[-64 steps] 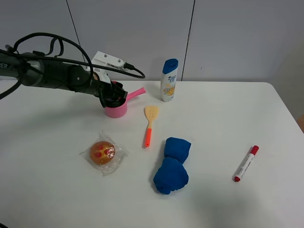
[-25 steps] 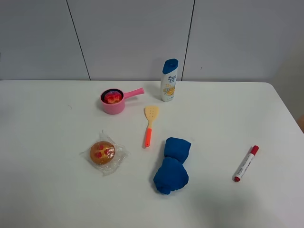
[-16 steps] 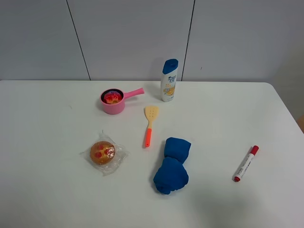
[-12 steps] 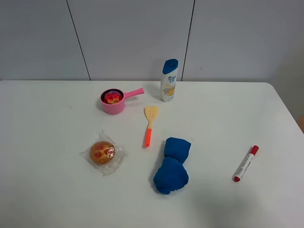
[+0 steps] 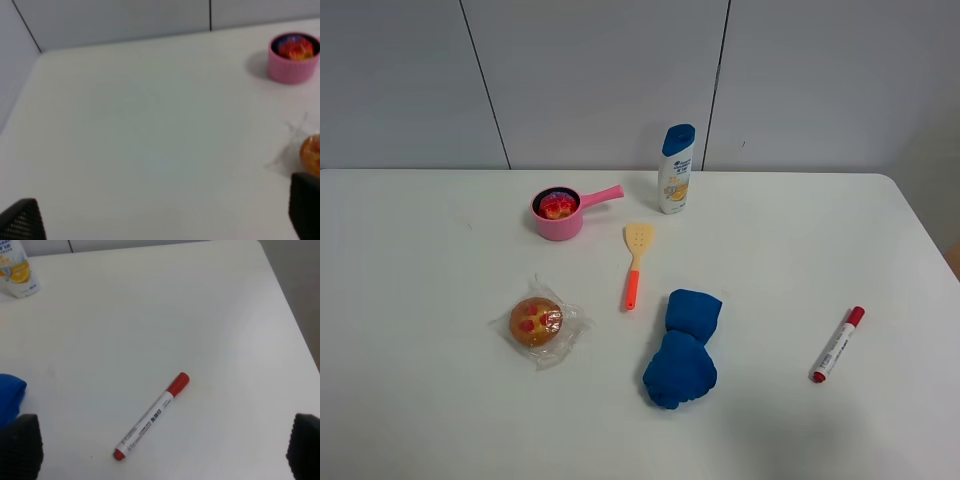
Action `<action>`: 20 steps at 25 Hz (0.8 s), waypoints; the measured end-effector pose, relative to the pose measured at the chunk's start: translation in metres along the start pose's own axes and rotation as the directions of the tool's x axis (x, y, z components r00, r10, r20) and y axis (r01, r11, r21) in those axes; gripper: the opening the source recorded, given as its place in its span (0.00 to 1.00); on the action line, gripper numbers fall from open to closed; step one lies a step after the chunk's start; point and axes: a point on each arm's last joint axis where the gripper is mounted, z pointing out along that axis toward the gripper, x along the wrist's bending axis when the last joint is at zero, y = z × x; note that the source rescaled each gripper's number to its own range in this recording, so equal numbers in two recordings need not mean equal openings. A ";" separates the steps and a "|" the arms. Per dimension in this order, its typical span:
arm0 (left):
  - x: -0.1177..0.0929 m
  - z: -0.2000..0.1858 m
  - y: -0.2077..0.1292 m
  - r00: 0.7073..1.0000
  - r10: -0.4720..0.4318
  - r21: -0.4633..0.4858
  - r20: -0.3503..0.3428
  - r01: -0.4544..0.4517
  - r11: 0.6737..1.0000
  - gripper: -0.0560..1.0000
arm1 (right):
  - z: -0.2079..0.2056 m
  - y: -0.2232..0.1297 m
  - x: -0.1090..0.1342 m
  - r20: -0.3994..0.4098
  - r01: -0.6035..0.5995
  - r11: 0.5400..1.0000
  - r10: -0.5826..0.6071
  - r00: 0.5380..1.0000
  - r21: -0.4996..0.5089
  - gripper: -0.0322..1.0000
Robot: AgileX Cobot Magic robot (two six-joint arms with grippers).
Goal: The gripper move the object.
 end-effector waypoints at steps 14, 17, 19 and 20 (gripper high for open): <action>-0.001 0.010 -0.008 1.000 -0.027 0.031 0.016 0.026 0.999 0.99 | 0.000 0.000 0.000 0.000 0.000 1.000 0.000 1.000 0.000 1.00; -0.001 0.010 -0.008 1.000 -0.027 0.027 0.015 0.026 0.999 1.00 | 0.000 0.000 0.000 0.000 0.000 1.000 0.000 1.000 0.000 1.00; -0.001 0.010 -0.008 1.000 -0.027 0.027 0.016 0.026 0.999 1.00 | 0.000 0.000 0.000 0.000 0.000 1.000 0.000 1.000 0.000 1.00; -0.001 0.010 -0.008 1.000 -0.027 0.027 0.016 0.026 0.999 1.00 | 0.000 0.000 0.000 0.000 0.000 1.000 0.000 1.000 0.000 1.00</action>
